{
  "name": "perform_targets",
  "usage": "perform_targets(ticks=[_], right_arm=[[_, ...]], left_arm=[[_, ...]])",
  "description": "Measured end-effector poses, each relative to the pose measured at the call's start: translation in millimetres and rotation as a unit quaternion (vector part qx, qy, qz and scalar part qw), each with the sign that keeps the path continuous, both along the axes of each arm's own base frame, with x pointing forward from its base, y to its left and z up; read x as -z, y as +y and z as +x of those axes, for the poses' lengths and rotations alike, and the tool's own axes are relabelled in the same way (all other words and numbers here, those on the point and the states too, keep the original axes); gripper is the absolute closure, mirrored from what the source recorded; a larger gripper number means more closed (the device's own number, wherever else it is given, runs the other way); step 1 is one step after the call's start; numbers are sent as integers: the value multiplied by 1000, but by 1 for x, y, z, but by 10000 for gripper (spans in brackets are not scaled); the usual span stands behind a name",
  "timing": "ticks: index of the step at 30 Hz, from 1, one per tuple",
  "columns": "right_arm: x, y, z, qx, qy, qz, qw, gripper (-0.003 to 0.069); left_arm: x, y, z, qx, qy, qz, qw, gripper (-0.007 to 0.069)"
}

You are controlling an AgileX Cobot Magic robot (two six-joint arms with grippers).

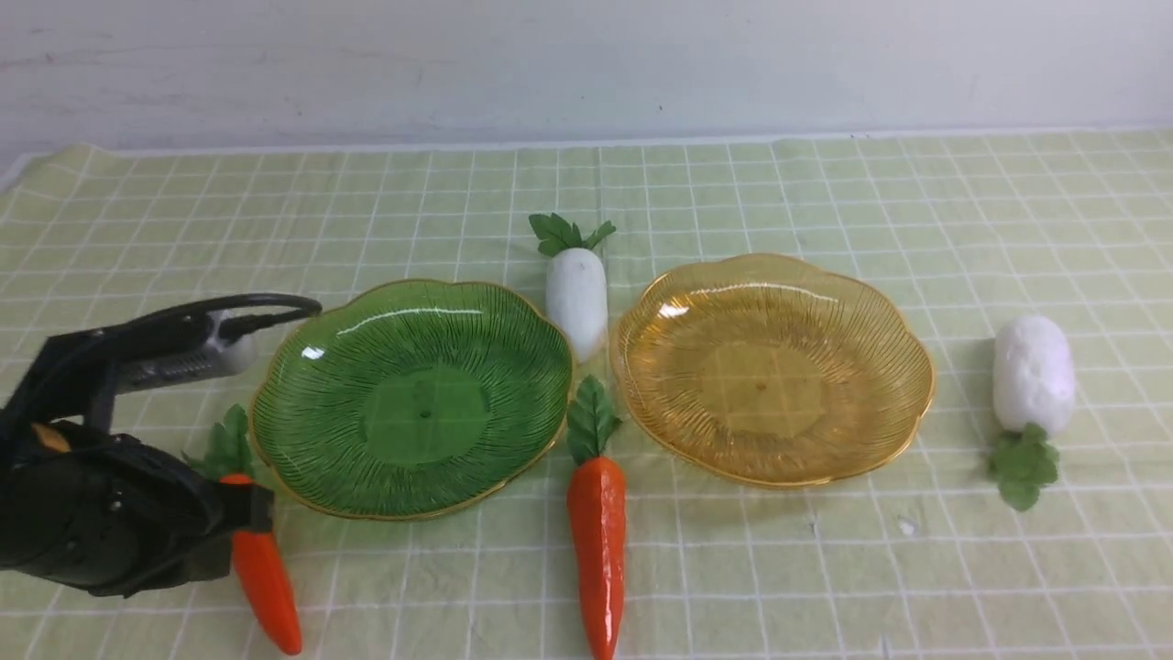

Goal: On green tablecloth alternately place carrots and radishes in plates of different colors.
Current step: 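Pick up the carrot and put it on the nearest plate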

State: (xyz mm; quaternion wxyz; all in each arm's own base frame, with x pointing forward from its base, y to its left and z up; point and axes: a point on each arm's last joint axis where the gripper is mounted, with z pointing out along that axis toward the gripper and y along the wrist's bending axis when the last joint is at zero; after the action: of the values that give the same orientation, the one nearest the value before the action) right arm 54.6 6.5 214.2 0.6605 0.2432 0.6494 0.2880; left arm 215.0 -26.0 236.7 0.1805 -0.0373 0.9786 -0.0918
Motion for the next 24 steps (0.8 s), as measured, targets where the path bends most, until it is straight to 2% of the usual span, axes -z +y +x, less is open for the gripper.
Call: perform_targets(ticks=[4, 6, 9, 12, 15, 18, 21, 24], right_arm=[[-55, 14, 5, -79, 45, -103, 991, 674], [-78, 19, 19, -129, 113, -176, 969, 674], [-98, 20, 43, -195, 232, -252, 919, 674], [-105, 16, 66, -226, 317, -293, 874, 674], [-102, 14, 81, -241, 343, -303, 856, 674], [-100, 17, 85, -257, 341, -300, 853, 674], [-101, 19, 86, -263, 328, -299, 857, 674], [-102, 19, 87, -261, 320, -298, 860, 674]], left_arm=[[19, 0, 15, -4, 18, 5, 1000, 631], [26, 1, 21, -3, 19, 12, 1000, 610], [36, 2, 29, -4, 20, 20, 1000, 505], [48, 2, 35, -14, 34, 19, 999, 340], [60, 2, 40, -31, 55, 15, 998, 190], [72, 2, 44, -44, 71, 15, 996, 127], [85, 2, 48, -47, 85, 18, 995, 161], [84, 2, 47, -47, 89, 18, 995, 333]])
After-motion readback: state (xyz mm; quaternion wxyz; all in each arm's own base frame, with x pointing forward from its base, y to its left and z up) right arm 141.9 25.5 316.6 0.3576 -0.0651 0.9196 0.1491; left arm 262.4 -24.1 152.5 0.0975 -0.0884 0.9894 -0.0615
